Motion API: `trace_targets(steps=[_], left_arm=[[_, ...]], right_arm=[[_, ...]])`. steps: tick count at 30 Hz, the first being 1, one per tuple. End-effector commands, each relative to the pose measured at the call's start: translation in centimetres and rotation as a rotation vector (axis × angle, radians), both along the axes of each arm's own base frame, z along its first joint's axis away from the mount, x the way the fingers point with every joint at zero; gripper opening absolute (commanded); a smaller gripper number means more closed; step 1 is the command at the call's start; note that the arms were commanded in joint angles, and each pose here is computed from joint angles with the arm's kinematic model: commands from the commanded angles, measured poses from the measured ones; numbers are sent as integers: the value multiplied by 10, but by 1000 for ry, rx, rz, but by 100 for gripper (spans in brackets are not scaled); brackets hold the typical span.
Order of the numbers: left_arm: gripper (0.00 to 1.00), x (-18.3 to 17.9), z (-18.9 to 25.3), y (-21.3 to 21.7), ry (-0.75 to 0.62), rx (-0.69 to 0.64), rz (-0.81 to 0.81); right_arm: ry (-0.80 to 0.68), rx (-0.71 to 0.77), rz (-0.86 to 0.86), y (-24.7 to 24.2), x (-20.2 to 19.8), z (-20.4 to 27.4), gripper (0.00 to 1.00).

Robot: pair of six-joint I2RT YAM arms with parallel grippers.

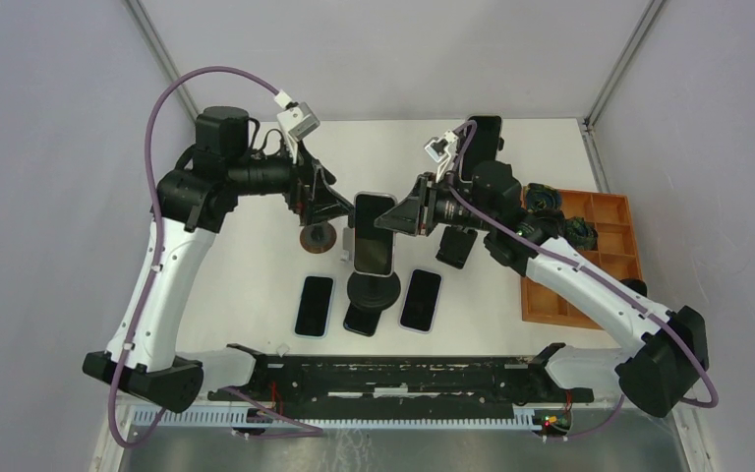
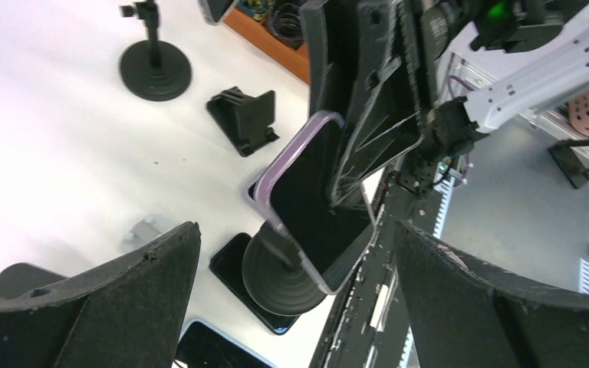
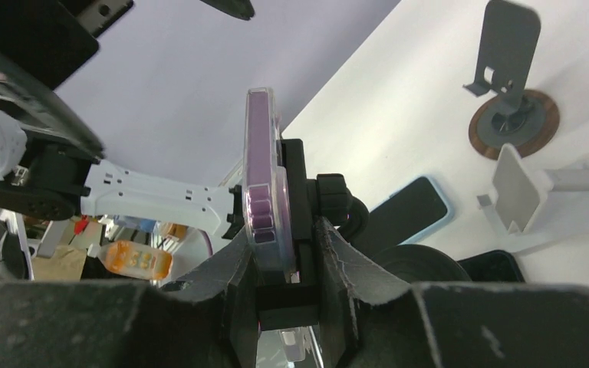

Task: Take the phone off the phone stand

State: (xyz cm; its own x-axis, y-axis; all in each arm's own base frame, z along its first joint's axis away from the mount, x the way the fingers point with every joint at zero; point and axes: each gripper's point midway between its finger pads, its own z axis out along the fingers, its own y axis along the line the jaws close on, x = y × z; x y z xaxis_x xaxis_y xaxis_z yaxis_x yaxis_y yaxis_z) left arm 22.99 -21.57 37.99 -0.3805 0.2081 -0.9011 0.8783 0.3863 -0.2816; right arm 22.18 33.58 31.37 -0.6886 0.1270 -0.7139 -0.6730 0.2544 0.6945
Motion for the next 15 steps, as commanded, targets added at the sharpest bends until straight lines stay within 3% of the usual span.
trace_targets(steps=[1,15], left_arm=[[100,5,19,13,-107,-22,66],[100,-22,-19,16,-219,-19,-50]], right_arm=[[-171,202,2,-7,-6,103,0],[-142,370,63,-8,-20,124,0]])
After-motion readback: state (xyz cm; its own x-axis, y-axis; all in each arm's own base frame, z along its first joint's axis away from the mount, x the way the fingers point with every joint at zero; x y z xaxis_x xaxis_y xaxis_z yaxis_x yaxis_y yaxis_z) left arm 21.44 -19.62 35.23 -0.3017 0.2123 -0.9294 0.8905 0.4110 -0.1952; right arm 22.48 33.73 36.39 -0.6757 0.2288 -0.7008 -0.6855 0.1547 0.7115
